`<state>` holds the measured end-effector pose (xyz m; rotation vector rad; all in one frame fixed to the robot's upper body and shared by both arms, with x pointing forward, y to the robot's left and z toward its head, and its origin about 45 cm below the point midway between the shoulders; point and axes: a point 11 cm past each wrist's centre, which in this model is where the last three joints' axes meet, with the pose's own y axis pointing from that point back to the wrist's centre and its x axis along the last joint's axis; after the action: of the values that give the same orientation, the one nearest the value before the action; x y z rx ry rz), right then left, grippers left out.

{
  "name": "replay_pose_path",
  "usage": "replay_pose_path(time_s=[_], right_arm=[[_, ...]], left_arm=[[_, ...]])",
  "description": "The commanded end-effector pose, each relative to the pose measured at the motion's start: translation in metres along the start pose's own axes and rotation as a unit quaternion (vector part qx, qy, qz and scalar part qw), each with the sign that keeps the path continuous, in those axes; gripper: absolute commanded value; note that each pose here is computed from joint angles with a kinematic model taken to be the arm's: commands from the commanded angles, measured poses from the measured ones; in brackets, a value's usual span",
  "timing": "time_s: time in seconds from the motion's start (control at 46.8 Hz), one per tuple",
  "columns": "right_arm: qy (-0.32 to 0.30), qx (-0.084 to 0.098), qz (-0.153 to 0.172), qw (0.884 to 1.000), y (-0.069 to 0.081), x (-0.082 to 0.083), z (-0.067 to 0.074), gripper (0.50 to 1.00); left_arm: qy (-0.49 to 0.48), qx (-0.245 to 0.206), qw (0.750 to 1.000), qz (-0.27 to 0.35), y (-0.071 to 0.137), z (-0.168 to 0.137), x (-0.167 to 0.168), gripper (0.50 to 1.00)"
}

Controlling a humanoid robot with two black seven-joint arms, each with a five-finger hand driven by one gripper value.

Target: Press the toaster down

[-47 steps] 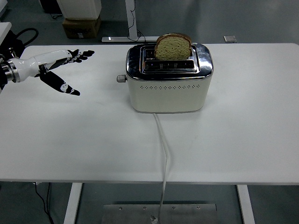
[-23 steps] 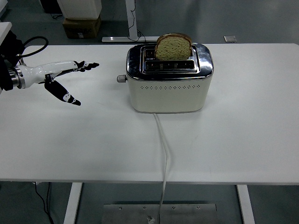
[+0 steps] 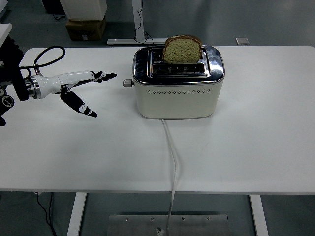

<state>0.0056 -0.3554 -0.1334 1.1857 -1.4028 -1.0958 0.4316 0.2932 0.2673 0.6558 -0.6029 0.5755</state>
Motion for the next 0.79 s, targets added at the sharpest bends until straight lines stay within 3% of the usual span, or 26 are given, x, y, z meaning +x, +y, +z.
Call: replay_pose_path(time_s=[0.0, 0.769], right_arm=[[0.000, 0.001, 0.000, 1.000, 0.000, 0.000, -0.001, 1.000], [0.000, 0.000, 0.000, 1.000, 0.000, 0.000, 0.000, 0.998]], left_arm=[[-0.001, -0.001, 1.000, 0.000, -0.001, 0.001, 0.000, 1.000], [0.012, 0.022, 1.000, -0.007, -0.009, -0.005, -0.011, 1.000]])
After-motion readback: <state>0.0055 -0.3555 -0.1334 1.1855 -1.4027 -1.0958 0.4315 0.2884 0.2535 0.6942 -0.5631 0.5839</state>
